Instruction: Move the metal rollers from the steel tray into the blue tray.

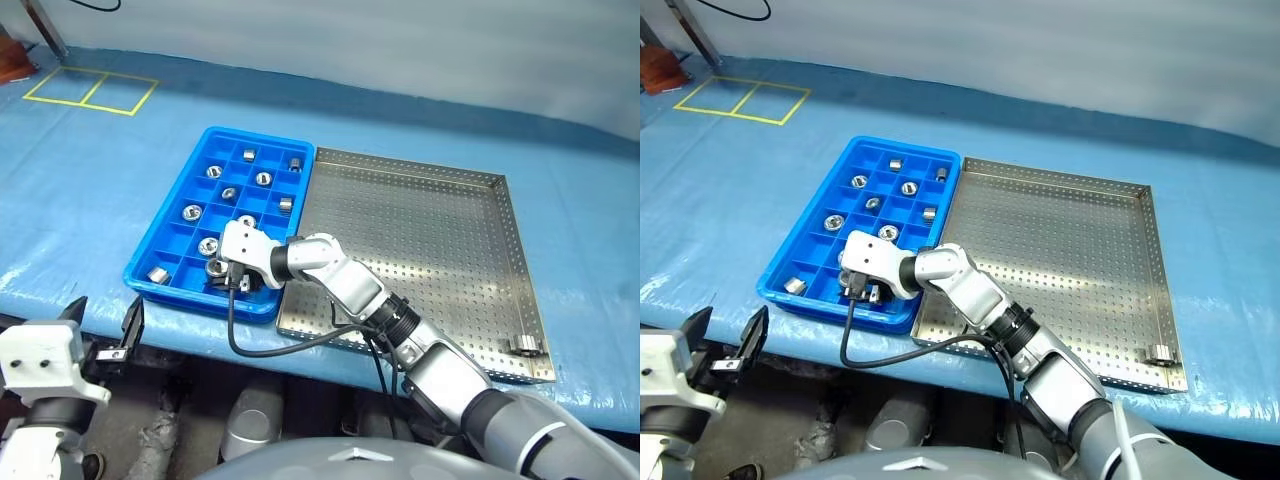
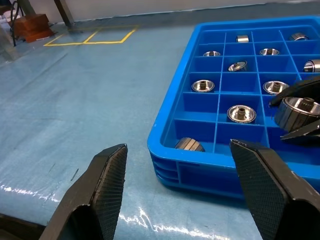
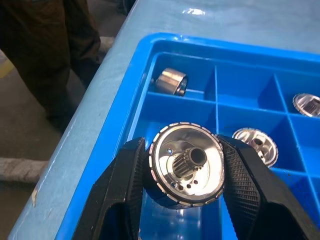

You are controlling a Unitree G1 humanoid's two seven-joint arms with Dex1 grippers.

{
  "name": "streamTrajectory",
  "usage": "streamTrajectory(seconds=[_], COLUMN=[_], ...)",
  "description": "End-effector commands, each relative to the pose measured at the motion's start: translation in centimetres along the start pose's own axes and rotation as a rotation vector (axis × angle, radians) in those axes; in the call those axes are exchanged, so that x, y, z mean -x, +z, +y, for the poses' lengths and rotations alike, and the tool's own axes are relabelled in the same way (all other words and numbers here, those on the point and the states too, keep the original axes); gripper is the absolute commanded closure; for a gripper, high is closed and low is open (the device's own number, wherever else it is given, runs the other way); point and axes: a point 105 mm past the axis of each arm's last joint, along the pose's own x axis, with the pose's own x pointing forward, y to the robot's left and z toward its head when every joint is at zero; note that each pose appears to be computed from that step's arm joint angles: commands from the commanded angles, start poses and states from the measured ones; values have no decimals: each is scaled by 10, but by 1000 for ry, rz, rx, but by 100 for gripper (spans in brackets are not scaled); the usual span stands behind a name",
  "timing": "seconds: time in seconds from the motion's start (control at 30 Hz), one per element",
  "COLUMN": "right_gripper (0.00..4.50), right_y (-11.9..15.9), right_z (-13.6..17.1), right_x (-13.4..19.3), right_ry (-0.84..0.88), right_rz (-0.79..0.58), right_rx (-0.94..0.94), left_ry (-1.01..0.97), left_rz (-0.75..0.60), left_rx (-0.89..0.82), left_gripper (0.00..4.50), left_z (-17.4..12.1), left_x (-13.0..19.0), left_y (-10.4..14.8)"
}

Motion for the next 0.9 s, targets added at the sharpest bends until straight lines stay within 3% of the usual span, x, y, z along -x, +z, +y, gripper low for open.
streamTrajectory(seconds=[0.03, 0.2, 0.33, 0.67, 0.9], right_gripper=[265, 265, 141, 141, 141], right_y=[15, 14, 20, 43, 17], right_z=[3, 6, 3, -18, -66], right_x=[2, 2, 2, 22, 96], right_ry=[15, 30, 2, -129, -478], right_rz=[-41, -37, -64, -134, -30], right_rx=[26, 13, 25, 70, 56], left_ry=[-11, -17, -22, -94, -363], left_rz=[-39, -40, -40, -62, -135], left_rx=[-22, -24, -24, -10, 38], left_gripper=[91, 91, 91, 91, 91], left_z=[-2, -2, -4, -17, -71], left_x=[0, -2, -4, -13, -52], left_y=[12, 13, 13, 17, 31])
